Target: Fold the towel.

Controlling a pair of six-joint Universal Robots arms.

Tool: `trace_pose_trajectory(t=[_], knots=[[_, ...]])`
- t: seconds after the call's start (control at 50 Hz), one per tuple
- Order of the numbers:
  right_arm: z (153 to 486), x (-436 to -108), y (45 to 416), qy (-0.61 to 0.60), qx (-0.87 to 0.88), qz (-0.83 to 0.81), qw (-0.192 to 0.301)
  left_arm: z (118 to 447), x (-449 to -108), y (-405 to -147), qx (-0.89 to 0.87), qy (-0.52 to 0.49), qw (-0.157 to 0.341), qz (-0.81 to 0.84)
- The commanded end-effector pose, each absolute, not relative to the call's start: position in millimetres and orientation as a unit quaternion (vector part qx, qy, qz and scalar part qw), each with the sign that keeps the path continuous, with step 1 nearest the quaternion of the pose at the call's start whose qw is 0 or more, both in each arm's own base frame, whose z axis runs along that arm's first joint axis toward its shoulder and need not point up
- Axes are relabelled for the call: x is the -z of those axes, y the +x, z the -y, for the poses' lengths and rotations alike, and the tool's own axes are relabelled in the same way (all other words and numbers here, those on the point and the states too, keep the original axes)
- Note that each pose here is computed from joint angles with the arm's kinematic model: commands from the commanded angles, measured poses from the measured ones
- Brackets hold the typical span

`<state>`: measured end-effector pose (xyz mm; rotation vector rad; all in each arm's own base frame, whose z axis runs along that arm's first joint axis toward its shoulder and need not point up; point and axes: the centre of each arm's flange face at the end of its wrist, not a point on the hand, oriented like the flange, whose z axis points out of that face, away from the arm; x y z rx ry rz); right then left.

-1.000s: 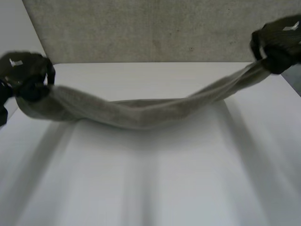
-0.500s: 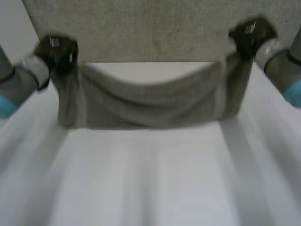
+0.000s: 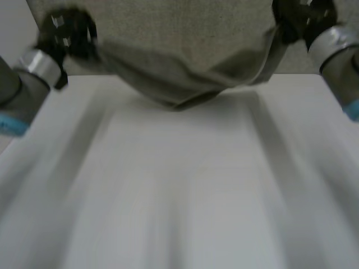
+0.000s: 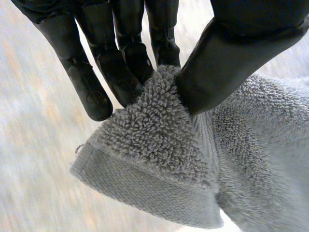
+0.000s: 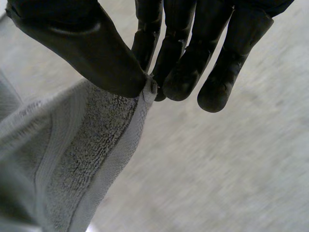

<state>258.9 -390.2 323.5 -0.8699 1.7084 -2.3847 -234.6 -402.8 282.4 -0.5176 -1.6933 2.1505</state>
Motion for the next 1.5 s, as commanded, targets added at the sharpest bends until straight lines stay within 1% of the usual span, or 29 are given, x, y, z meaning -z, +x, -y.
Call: trace_pose_trajectory(t=[0.02,0.04,0.14,0.26,0.42,0.46,0.48,0.52,0.58,0.7,0.8,0.86,0.9,0.94,0.98,1.0,1.06,1.1,1.18,1.22,1.24,1.26,1.28,1.32,1.34,1.38,1.4,1.42,1.5], knots=[[384.9,-244.0,241.7,-0.331,0.710,-0.621,0.030,386.6,-200.9,-219.8,-0.689,-0.243,0.157,0.665],[381.1,-228.9,237.5,-0.343,0.696,-0.631,0.022,381.9,-189.4,-215.4,-0.678,-0.257,0.146,0.673],[372.7,-202.0,220.4,-0.360,0.662,-0.657,-0.003,369.2,-175.2,-211.0,-0.663,-0.291,0.120,0.679],[370.7,-208.1,205.8,-0.346,0.659,-0.667,-0.016,367.7,-180.1,-201.2,-0.664,-0.291,0.102,0.681],[342.7,-253.8,199.8,-0.336,0.666,-0.665,-0.014,352.8,-224.0,-191.6,-0.684,-0.282,0.090,0.667],[325.3,-286.6,195.8,-0.322,0.683,-0.656,-0.009,336.2,-256.0,-188.6,-0.703,-0.279,0.082,0.649],[325.2,-286.7,195.8,-0.322,0.683,-0.656,-0.009,336.1,-256.1,-188.6,-0.703,-0.279,0.082,0.649],[316.2,-315.5,181.2,-0.294,0.703,-0.647,-0.015,321.8,-281.0,-183.1,-0.724,-0.271,0.076,0.630],[309.7,-340.9,163.7,-0.273,0.722,-0.635,-0.029,307.7,-305.1,-176.5,-0.745,-0.256,0.073,0.612],[299.0,-370.3,142.3,-0.276,0.729,-0.626,-0.031,291.9,-333.4,-165.1,-0.771,-0.226,0.077,0.590],[301.2,-376.3,137.3,-0.276,0.724,-0.631,-0.027,290.3,-346.6,-162.1,-0.782,-0.210,0.087,0.580],[313.9,-364.1,137.0,-0.275,0.711,-0.647,-0.021,295.1,-349.0,-162.8,-0.783,-0.210,0.090,0.579],[326.7,-352.1,138.6,-0.274,0.698,-0.662,-0.015,306.3,-338.2,-163.0,-0.772,-0.206,0.096,0.593],[342.0,-333.6,156.7,-0.285,0.679,-0.677,-0.007,330.8,-311.7,-170.1,-0.746,-0.207,0.113,0.623],[345.5,-323.1,171.5,-0.296,0.668,-0.682,-0.005,340.9,-299.9,-178.3,-0.733,-0.211,0.124,0.635],[351.5,-311.3,182.5,-0.305,0.659,-0.687,-0.011,349.0,-284.8,-189.0,-0.716,-0.218,0.137,0.649],[359.0,-300.5,191.7,-0.314,0.652,-0.690,-0.020,360.6,-268.8,-195.7,-0.700,-0.222,0.144,0.663],[377.4,-282.7,206.9,-0.332,0.644,-0.688,-0.043,385.2,-250.8,-208.1,-0.684,-0.224,0.149,0.678],[395.5,-280.7,223.7,-0.335,0.658,-0.671,-0.061,413.5,-252.6,-209.7,-0.692,-0.211,0.134,0.677],[411.3,-312.1,233.9,-0.310,0.708,-0.629,-0.084,425.0,-266.1,-212.5,-0.709,-0.208,0.126,0.661],[411.3,-312.3,234.0,-0.310,0.709,-0.628,-0.084,430.9,-287.2,-218.5,-0.732,-0.207,0.122,0.638],[415.2,-337.7,235.2,-0.288,0.741,-0.599,-0.094,432.5,-315.6,-224.0,-0.760,-0.206,0.119,0.604],[415.3,-337.9,235.2,-0.288,0.741,-0.599,-0.094,432.5,-315.8,-224.0,-0.761,-0.206,0.119,0.604],[414.7,-385.4,233.4,-0.243,0.798,-0.543,-0.097,424.4,-374.0,-233.9,-0.813,-0.207,0.119,0.531],[414.7,-385.6,233.4,-0.243,0.798,-0.543,-0.097,424.3,-374.3,-233.9,-0.813,-0.207,0.118,0.530],[409.9,-417.6,230.1,-0.209,0.836,-0.500,-0.088,410.0,-425.7,-233.6,-0.855,-0.201,0.114,0.463],[409.9,-417.8,230.0,-0.208,0.836,-0.500,-0.088,409.9,-425.9,-233.6,-0.856,-0.201,0.114,0.463],[407.1,-426.0,228.7,-0.201,0.845,-0.489,-0.085,405.0,-443.4,-232.1,-0.871,-0.193,0.115,0.437],[405.1,-423.4,229.0,-0.205,0.842,-0.492,-0.081,402.2,-456.1,-230.2,-0.884,-0.180,0.127,0.413]])
